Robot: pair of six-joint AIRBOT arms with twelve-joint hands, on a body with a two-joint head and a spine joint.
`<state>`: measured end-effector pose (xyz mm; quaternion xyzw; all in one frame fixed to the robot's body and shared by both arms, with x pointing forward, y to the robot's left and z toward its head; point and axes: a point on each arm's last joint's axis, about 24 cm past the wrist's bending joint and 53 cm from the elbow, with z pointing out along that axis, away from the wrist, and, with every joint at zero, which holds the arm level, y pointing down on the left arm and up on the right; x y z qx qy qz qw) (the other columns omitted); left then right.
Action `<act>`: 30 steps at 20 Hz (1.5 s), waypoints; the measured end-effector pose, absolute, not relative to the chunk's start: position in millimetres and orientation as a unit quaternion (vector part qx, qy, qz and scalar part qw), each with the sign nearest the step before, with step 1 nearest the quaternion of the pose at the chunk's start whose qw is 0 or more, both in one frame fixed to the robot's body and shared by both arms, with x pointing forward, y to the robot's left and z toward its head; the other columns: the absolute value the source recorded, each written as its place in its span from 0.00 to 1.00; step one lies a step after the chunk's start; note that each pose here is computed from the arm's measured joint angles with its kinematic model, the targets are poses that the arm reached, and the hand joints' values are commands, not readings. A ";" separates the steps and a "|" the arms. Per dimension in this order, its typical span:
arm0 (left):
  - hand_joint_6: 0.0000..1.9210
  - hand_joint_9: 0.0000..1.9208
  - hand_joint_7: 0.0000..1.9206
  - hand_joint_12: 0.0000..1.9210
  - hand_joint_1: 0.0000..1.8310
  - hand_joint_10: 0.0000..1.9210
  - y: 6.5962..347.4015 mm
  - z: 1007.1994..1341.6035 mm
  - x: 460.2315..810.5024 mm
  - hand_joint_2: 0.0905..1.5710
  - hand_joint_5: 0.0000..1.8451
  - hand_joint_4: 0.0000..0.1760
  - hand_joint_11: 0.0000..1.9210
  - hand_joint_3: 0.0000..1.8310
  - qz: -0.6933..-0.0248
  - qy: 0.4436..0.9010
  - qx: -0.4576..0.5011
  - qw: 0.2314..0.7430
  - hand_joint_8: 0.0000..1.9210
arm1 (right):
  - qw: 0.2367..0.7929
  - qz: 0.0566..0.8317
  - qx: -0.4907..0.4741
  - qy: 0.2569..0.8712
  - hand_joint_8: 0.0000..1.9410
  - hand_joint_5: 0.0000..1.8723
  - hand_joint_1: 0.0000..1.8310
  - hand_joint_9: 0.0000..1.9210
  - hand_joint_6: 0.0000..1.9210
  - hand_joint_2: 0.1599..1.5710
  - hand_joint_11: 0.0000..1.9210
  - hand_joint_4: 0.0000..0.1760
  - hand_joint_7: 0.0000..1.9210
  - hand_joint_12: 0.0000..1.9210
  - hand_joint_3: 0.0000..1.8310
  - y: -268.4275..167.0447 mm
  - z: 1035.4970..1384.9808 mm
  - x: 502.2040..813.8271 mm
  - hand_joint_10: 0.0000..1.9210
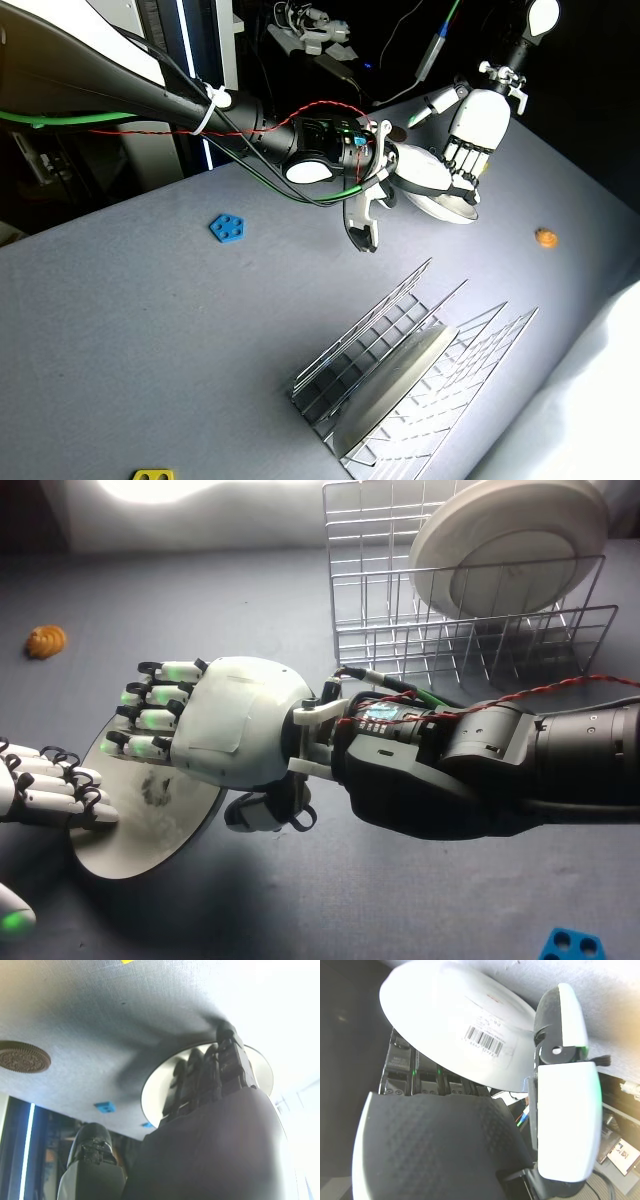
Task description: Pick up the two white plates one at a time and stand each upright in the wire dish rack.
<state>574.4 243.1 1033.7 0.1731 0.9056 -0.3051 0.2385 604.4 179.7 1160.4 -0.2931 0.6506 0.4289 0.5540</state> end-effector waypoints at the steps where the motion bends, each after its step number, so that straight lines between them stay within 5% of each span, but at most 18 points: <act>1: 0.00 0.03 0.05 0.00 0.00 0.00 243.1 1033.7 574.4 0.66 0.05 0.00 0.01 0.00 -0.305 0.906 0.173 0.238 0.00 | 0.554 0.429 -0.293 0.651 0.01 0.13 0.50 0.09 0.01 0.68 0.00 0.00 0.12 0.27 0.01 179.7 1160.4 604.4 0.01; 4: 0.00 0.03 0.05 0.00 0.00 0.00 243.1 1033.7 574.4 0.66 0.04 0.00 0.00 0.00 -0.305 0.906 0.173 0.238 0.00 | 0.557 0.428 -0.293 0.648 0.01 0.25 0.59 0.21 0.01 0.67 0.01 0.00 0.23 0.47 0.00 178.9 1159.8 604.3 0.01; 8: 0.00 0.02 0.04 0.00 0.00 0.00 243.1 1033.7 574.4 0.66 0.05 0.00 0.00 0.00 -0.305 0.906 0.173 0.238 0.00 | 0.559 0.429 -0.291 0.647 0.00 0.39 0.63 0.34 0.01 0.69 0.12 0.00 0.37 0.47 0.00 178.2 1159.8 604.2 0.01; 9: 0.00 0.02 0.04 0.00 0.00 0.00 243.2 1033.8 574.5 0.66 0.04 0.00 0.00 0.00 -0.305 0.906 0.173 0.239 0.00 | 0.561 0.430 -0.290 0.645 0.01 0.46 0.63 0.41 0.46 0.72 0.21 0.00 0.44 0.45 0.00 178.1 1161.1 604.4 0.01; 10: 0.01 0.03 0.05 0.00 0.00 0.01 243.2 1033.8 574.5 0.66 0.06 0.00 0.01 0.00 -0.305 0.906 0.173 0.239 0.01 | 0.564 0.432 -0.287 0.643 0.01 0.45 0.62 0.44 0.58 0.72 0.22 0.00 0.47 0.46 0.00 177.8 1163.4 605.0 0.01; 11: 0.01 0.03 0.05 0.00 0.00 0.00 243.7 1033.9 574.8 0.66 0.05 0.00 0.01 0.00 -0.305 0.906 0.173 0.239 0.01 | 0.571 0.434 -0.285 0.636 0.01 0.45 0.62 0.46 0.60 0.72 0.23 0.00 0.48 0.47 0.00 177.6 1168.4 605.0 0.01; 12: 0.00 0.02 0.05 0.00 0.00 0.00 243.7 1033.9 574.8 0.66 0.05 0.00 0.00 0.00 -0.305 0.906 0.173 0.239 0.00 | 0.574 0.435 -0.284 0.634 0.43 0.50 0.65 0.49 0.59 0.71 0.25 0.00 0.45 0.48 0.00 177.3 1169.8 605.1 0.01; 13: 0.00 0.02 0.05 0.00 0.00 0.00 243.7 1033.9 574.8 0.66 0.05 0.00 0.01 0.00 -0.305 0.906 0.173 0.239 0.00 | 0.575 0.434 -0.285 0.633 0.52 0.52 0.66 0.51 0.59 0.70 0.26 0.00 0.44 0.52 0.00 177.3 1170.1 605.1 0.02; 16: 0.00 0.03 0.05 0.00 0.00 0.00 244.0 1033.4 574.2 0.66 0.06 0.00 0.01 0.00 -0.305 0.906 0.172 0.238 0.00 | 0.579 0.434 -0.286 0.628 0.56 0.52 0.66 0.57 0.55 0.70 0.27 0.00 0.46 0.60 0.00 177.4 1172.7 604.5 0.03; 19: 0.00 0.03 0.05 0.00 0.00 0.00 243.1 1035.4 575.5 0.66 0.05 0.00 0.01 0.00 -0.303 0.904 0.180 0.241 0.00 | 0.582 0.434 -0.286 0.625 0.57 0.50 0.65 0.57 0.57 0.70 0.28 0.13 0.46 0.62 0.00 176.7 1174.3 604.8 0.03; 25: 0.00 0.04 0.05 0.01 0.00 0.00 226.9 1061.7 585.6 0.66 0.05 0.00 0.01 0.00 -0.310 0.886 0.207 0.275 0.00 | 0.583 0.438 -0.280 0.624 0.49 0.53 0.67 0.61 0.51 0.67 0.34 0.18 0.52 0.57 0.00 175.5 1175.5 604.0 0.03; 30: 0.00 0.03 0.06 0.01 0.00 0.00 204.9 1103.3 598.5 0.66 0.05 0.00 0.00 0.00 -0.349 0.856 0.212 0.317 0.00 | 0.585 0.438 -0.277 0.624 0.52 0.51 0.66 0.60 0.53 0.69 0.32 0.18 0.51 0.56 0.00 174.3 1176.6 605.3 0.02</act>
